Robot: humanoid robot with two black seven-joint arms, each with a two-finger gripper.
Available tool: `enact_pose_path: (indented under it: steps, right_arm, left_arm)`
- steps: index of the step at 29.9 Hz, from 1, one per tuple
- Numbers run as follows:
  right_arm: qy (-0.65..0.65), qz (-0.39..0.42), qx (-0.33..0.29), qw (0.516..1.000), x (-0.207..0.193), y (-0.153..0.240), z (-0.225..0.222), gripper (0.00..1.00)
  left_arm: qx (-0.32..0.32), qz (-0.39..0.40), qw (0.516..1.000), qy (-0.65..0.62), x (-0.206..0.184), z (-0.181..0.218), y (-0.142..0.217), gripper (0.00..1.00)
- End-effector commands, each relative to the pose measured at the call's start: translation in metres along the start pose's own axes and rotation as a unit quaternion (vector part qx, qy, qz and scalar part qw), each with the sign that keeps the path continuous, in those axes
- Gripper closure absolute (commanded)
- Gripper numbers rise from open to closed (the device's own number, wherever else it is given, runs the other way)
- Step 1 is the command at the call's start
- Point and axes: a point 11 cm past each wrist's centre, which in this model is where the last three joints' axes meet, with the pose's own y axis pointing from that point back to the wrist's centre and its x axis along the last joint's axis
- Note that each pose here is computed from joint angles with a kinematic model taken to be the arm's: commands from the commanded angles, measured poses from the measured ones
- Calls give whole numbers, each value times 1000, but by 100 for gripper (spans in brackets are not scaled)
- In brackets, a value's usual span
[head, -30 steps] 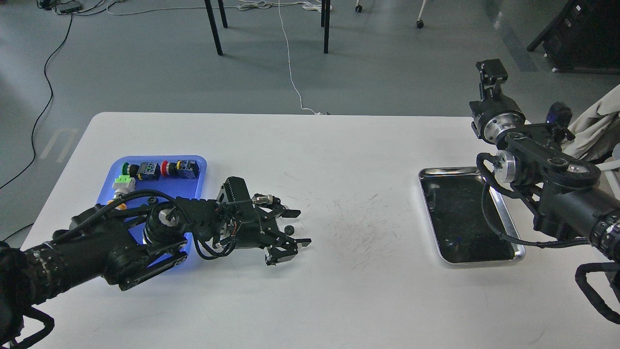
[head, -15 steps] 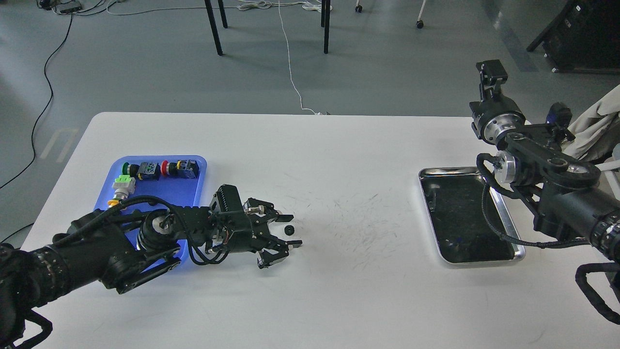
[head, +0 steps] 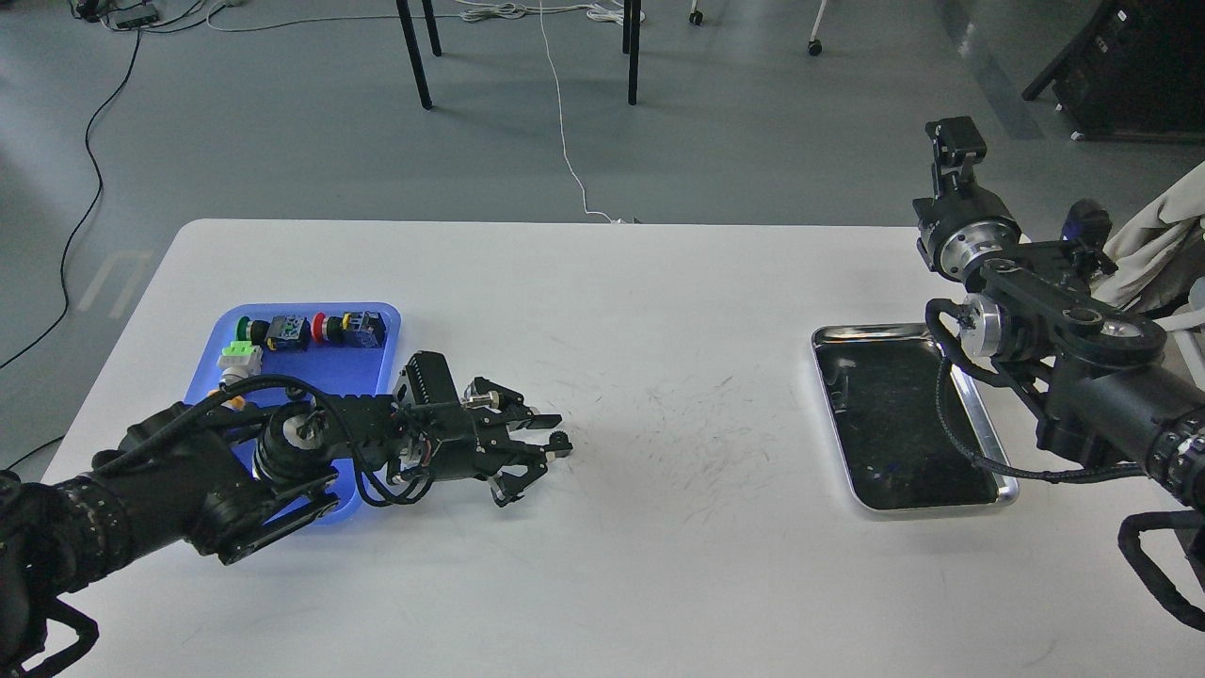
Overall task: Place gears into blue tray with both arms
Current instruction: 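Lower the left gripper around the black part and close it, then carry the held black part with the left gripper over the blue tray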
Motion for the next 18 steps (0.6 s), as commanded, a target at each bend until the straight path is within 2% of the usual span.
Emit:
enact_pose_path:
  steps: [1,6,7,9,13,18]
  right_arm:
    - [0,0,0,1000,0,0,0,3]
    - [1,0,-1,1000,0,0,2,3]
    - [1,0,-1,1000,0,0,2,3]
    - [1,0,-1,1000,0,0,2,3]
    - [1,0,-1,1000,0,0,2,3]
    - [2,-1,0,1000,0,0,0,3]
  left_arm:
    - [-8,-14,1000,-5,-8,5,0,67]
    - [-12,-18,1000,-6,-14,8,0,67]
    - [-12,-18,1000,-7,-13,8,0,70]
    - [-13,-19,1000,-8,-14,8,1,81]
    - [-10,-21,1000,-8,-15,6,3,81]
    - [-11,-26,1000,-10,-19,6,5,90]
